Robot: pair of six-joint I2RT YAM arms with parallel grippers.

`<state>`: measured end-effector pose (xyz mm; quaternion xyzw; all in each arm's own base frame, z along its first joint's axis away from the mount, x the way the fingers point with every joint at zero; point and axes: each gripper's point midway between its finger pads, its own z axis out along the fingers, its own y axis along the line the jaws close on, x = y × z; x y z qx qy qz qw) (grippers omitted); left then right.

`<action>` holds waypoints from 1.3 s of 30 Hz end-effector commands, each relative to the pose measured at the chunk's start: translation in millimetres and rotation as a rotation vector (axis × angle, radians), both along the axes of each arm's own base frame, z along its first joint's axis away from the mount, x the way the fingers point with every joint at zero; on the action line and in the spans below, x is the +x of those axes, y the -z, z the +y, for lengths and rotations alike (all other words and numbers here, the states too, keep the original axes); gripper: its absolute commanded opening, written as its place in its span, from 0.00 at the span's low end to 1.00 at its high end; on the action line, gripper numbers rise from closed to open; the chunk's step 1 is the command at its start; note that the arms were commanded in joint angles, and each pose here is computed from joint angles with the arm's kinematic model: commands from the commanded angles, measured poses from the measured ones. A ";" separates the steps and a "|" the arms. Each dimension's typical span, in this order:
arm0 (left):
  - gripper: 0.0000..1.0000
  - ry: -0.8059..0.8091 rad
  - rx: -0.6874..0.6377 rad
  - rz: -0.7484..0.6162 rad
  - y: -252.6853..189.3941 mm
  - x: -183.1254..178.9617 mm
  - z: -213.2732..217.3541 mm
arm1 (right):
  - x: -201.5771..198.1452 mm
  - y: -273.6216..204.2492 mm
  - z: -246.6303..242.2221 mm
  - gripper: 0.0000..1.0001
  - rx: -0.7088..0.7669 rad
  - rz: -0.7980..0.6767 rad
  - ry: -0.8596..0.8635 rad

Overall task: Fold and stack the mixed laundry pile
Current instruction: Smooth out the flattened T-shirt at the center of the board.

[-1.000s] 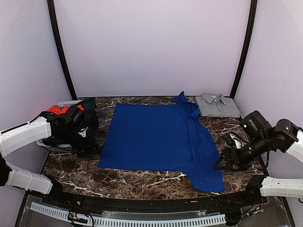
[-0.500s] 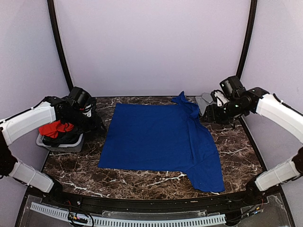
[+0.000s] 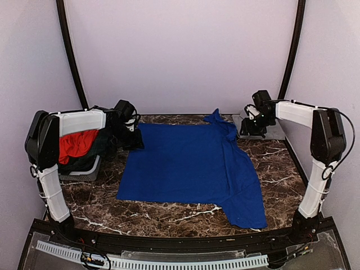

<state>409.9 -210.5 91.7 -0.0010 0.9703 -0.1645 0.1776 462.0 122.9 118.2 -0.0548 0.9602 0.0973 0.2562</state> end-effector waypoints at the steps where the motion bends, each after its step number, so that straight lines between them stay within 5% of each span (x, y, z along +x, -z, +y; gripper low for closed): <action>1: 0.35 0.010 -0.006 0.052 15.8 -20.8 1.4 | -6.5 36.8 9.1 0.50 0.013 0.076 -0.065; 17: 0.32 -0.151 0.019 0.260 64.0 -113.3 31.3 | -51.4 106.7 -11.9 0.30 -0.056 0.278 -0.004; 20: 0.32 -0.157 0.050 0.276 68.2 -122.4 39.5 | -63.1 115.4 -15.8 0.20 -0.077 0.321 -0.009; 23: 0.32 -0.167 0.071 0.291 71.2 -131.9 46.5 | -75.4 115.4 -28.9 0.00 -0.136 0.345 0.019; 31: 0.32 -0.220 0.091 0.336 72.6 -163.2 64.0 | -130.1 98.6 -76.4 0.00 -0.383 0.406 0.098; 39: 0.32 -0.257 0.106 0.395 67.8 -202.6 81.2 | -151.4 78.4 -67.4 0.00 -0.420 0.440 0.059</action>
